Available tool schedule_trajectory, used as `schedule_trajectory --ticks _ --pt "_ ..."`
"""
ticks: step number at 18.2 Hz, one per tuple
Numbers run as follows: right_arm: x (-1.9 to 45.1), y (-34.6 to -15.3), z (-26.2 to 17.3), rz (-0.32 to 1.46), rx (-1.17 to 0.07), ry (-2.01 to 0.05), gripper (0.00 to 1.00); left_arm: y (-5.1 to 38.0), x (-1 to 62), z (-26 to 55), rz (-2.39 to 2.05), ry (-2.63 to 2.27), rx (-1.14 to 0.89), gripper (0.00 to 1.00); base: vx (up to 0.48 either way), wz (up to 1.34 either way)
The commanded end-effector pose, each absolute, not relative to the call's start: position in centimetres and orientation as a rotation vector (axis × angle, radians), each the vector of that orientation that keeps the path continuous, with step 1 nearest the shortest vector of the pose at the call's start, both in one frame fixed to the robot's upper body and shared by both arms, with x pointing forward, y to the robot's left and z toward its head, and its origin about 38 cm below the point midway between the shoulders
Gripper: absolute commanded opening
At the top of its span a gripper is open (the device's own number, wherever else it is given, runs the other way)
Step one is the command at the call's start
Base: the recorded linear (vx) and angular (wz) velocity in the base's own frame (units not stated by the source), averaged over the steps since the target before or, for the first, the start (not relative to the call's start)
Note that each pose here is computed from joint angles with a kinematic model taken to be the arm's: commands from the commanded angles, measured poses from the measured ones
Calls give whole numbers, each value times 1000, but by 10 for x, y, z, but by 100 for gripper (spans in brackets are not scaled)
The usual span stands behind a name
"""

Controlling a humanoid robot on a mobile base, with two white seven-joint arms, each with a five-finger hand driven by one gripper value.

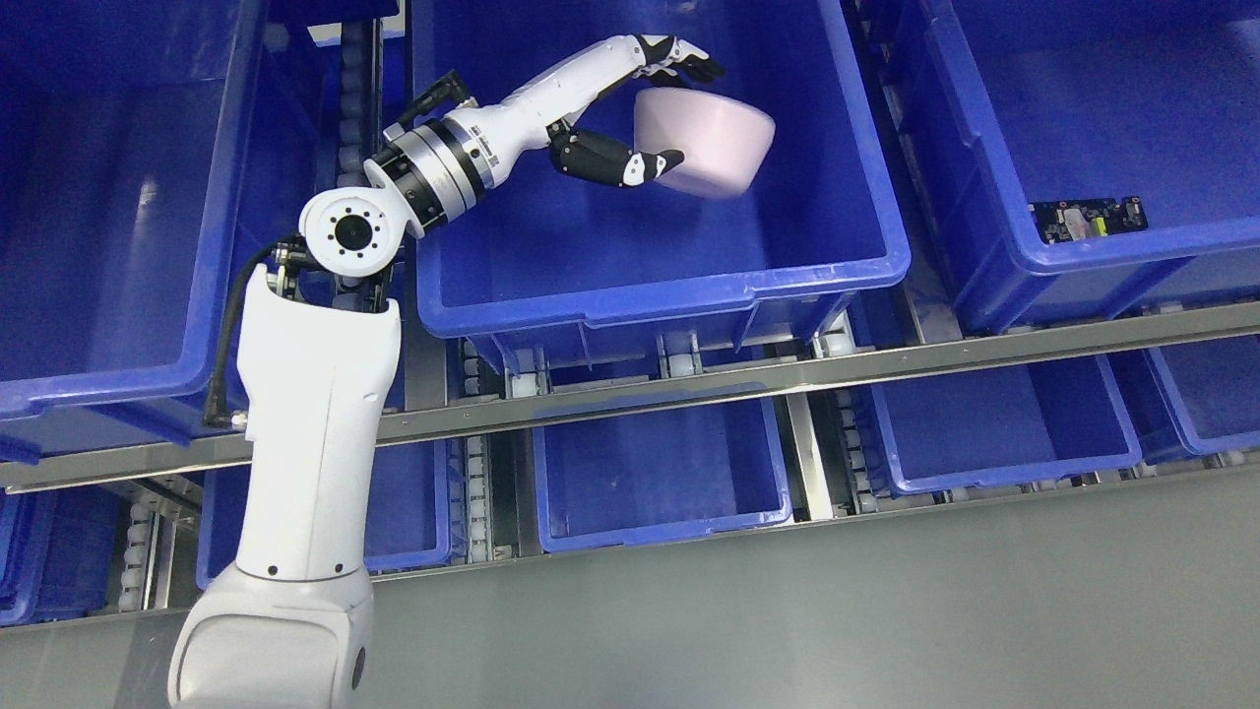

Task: Stack pink IKEA bowls on left shelf middle
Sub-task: 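Lower the stacked bowls into the middle blue bin and release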

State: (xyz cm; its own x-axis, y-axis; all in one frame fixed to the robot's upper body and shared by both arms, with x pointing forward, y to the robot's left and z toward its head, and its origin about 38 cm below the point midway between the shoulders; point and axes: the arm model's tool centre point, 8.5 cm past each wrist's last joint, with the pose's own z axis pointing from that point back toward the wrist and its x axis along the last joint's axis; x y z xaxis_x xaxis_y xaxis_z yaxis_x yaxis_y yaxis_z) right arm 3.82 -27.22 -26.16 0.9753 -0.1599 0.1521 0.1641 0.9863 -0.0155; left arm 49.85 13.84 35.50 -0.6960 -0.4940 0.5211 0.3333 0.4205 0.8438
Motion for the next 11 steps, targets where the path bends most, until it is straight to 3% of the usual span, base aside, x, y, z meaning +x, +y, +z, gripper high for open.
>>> schedule_trajectory --ticks 1,4,8,11 --pt "39 -283 -260 -161 -46 -157 100 175 509 368 -1071 -2021 176 81 0 0" --pt "39 -283 -260 -161 -46 -157 100 191 512 373 -822 -2135 170 89 0 0" --pt "39 -283 -260 -161 -46 -157 100 222 508 390 -75 -2372 -91 96 0 0" --pt "38 -283 -260 -161 -46 -155 100 217 498 363 13 -2336 -44 100 -1 -4"
